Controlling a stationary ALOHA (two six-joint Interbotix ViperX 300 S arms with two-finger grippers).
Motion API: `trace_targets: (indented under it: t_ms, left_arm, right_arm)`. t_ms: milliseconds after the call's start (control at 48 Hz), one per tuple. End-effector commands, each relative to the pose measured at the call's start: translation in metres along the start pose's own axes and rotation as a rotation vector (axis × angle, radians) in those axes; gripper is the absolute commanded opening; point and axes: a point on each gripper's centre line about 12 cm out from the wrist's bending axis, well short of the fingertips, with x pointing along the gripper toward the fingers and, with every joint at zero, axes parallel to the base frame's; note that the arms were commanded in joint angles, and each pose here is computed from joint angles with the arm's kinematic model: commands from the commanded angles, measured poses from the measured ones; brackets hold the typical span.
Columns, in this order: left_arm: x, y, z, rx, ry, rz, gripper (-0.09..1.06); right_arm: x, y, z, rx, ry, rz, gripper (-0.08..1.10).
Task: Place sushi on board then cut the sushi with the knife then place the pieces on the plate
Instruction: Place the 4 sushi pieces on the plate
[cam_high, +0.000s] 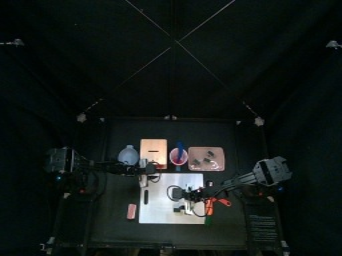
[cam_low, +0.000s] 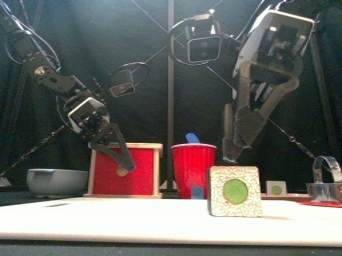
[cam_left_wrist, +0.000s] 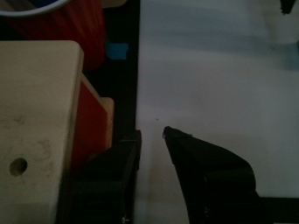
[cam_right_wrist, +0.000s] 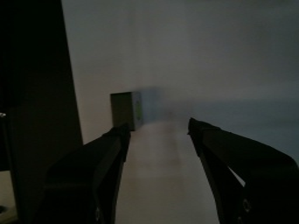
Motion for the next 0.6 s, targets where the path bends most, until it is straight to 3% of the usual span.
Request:
trace_targets:
  t_ms: [21,438,604]
  left_arm:
    - [0.000,0.001,0.007,-0.006,-0.020,0.002,0.70]
    - [0.000,0.001,0.007,-0.006,-0.020,0.002,0.70]
    - [0.000,0.000,0.006,-0.005,-0.018,0.001,0.70]
  right_arm:
    - [-0.007,0.013,0.017,0.003,-0.051,0.036,0.89]
    - [0.034,0.009,0.009,-0.035,0.014,-0.009,0.87]
    - [0.036,0.008,0.009,-0.038,0.019,-0.013,0.73]
